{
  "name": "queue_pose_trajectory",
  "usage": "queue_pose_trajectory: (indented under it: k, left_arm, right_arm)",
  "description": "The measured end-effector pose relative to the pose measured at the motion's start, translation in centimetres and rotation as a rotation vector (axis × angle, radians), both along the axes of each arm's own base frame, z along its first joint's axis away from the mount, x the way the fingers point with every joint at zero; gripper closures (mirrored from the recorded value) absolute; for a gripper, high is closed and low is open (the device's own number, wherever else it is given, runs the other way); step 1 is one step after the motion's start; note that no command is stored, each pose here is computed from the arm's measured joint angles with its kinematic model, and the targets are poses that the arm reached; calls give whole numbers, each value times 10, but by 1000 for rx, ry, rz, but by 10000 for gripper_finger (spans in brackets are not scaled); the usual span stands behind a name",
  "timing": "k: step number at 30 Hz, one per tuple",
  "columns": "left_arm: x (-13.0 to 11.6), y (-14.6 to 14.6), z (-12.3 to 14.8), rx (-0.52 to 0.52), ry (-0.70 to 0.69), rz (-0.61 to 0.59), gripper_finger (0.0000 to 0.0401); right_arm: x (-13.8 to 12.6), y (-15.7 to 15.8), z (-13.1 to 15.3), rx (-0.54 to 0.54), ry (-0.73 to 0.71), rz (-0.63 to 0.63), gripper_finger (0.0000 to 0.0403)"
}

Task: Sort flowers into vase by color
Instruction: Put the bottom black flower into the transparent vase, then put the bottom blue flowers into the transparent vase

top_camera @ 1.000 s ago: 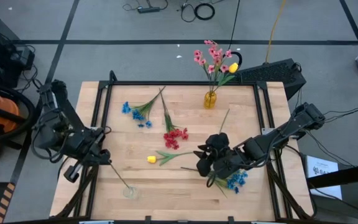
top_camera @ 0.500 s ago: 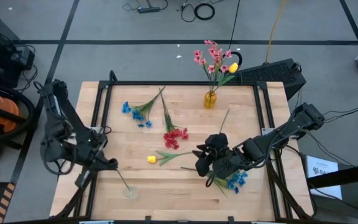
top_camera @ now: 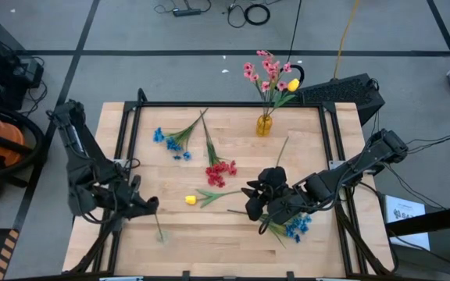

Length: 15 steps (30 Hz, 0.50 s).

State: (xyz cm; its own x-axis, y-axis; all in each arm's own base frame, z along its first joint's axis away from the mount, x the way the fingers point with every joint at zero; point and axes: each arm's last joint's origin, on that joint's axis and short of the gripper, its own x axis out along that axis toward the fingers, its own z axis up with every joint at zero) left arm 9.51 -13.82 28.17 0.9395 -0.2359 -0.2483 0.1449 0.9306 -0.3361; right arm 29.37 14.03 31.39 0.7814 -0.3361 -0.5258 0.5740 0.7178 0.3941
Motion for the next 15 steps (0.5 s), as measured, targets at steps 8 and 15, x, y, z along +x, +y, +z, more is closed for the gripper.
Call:
queue_pose_trajectory:
  k: [8,15]
  left_arm:
    - [0,1,0,12,-13,33,321]
    - [1,2,0,21,-23,61,272]
  right_arm:
    - [3,-4,1,6,-15,-14,273]
    - [5,-7,1,-3,-9,-16,273]
